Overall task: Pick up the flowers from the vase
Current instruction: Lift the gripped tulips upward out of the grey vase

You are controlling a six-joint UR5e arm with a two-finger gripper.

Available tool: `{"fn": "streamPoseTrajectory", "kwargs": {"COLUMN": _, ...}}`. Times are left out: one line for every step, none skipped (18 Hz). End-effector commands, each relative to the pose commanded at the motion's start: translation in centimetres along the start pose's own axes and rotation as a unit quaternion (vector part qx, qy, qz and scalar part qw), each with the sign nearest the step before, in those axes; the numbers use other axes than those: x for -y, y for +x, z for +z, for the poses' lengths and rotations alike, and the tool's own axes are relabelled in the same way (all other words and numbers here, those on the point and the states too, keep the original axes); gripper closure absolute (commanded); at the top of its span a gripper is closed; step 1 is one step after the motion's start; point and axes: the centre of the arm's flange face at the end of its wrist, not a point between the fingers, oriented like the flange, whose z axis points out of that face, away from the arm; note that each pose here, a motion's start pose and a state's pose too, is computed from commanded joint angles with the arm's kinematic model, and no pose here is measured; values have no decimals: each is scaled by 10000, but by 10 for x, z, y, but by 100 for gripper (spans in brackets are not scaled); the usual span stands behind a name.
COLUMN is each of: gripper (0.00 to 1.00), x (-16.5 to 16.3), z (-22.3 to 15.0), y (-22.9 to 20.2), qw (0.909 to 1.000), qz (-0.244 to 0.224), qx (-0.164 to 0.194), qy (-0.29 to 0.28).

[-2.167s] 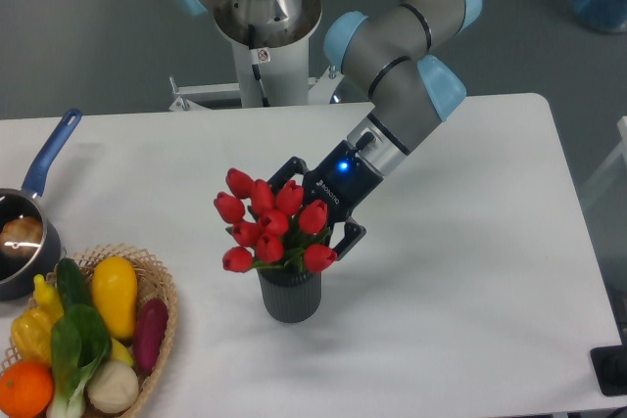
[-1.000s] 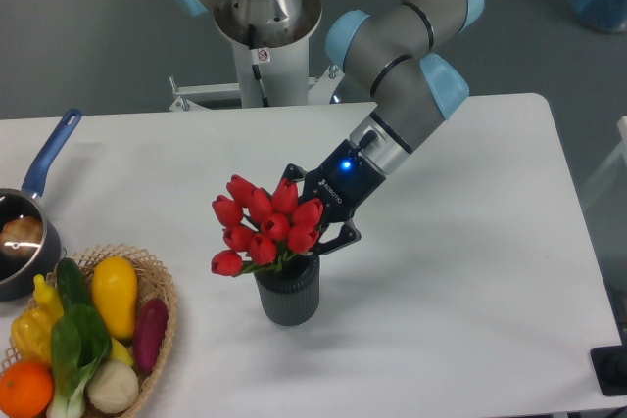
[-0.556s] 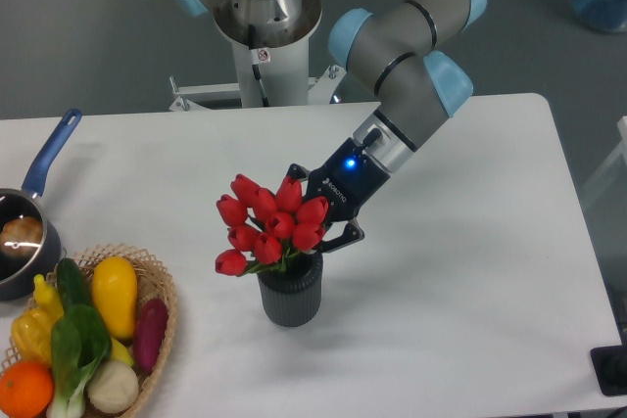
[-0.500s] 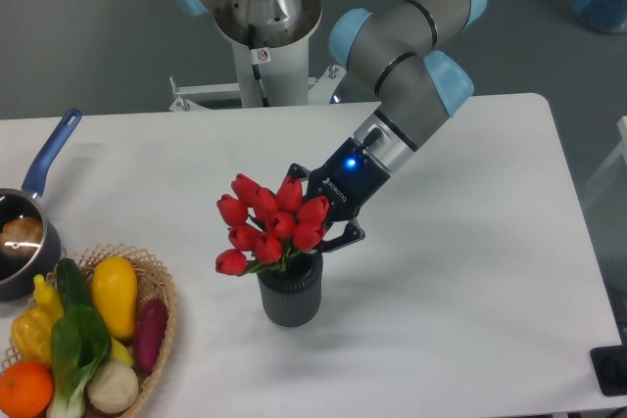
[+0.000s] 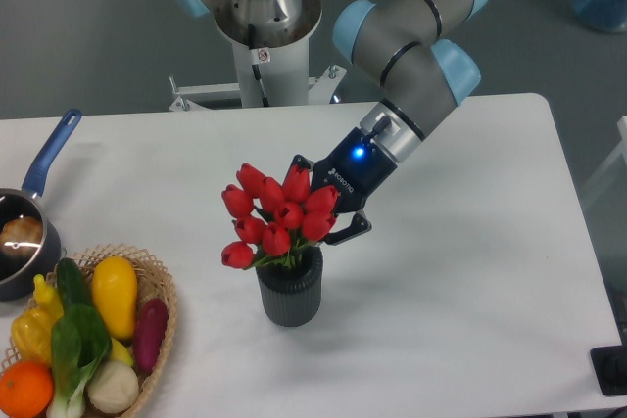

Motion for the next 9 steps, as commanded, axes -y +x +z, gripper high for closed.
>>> {"fn": "streamPoseTrajectory", "kwargs": {"gripper": 56, "x": 3, "z": -5, "y": 0, "qw": 10000, "qz": -38, "qx": 46, "qy": 4}}
{"fn": "streamPoseTrajectory", "kwargs": {"gripper": 56, "x": 5, "z": -8, "y": 0, "qw": 9999, "qz": -117, "qx": 71, "qy": 44}}
{"fn": "streamPoseTrajectory", "kwargs": {"gripper": 56, "x": 11, "z": -13, "y": 0, "qw": 9997, "qz": -163, "qx": 109, "qy": 117}}
{"fn": "streamPoseTrajectory", "kwargs": {"gripper": 56, "x": 12, "z": -18, "y": -1, "qw": 9995, "qz": -223, "qx": 136, "qy": 204}}
{"fn": "streamPoseTrajectory", "kwargs": {"gripper": 56, "x": 13, "z": -21, "y": -2, "qw": 9992, "qz": -264, "qx": 157, "qy": 267}}
{"fn": "streamPoseTrajectory", "kwargs": {"gripper": 56, "x": 16, "z": -24, "y": -1, "qw": 9989, "qz": -285, "qx": 170, "qy": 323}}
{"fn": "streamPoseTrajectory", "kwargs": {"gripper": 56, "x": 19, "z": -26, "y": -1, "qw": 9987, "qz": -320, "qx": 184, "qy": 341}}
{"fn": "streamPoseTrajectory", "kwargs": {"gripper": 56, "x": 22, "z": -28, "y": 1, "qw": 9984, "qz": -399, "qx": 193, "qy": 345}}
{"fn": "streamPoseTrajectory", "kwargs": {"gripper": 56, "x": 25, "z": -29, "y": 2, "qw": 9979, "qz": -500, "qx": 200, "qy": 349}}
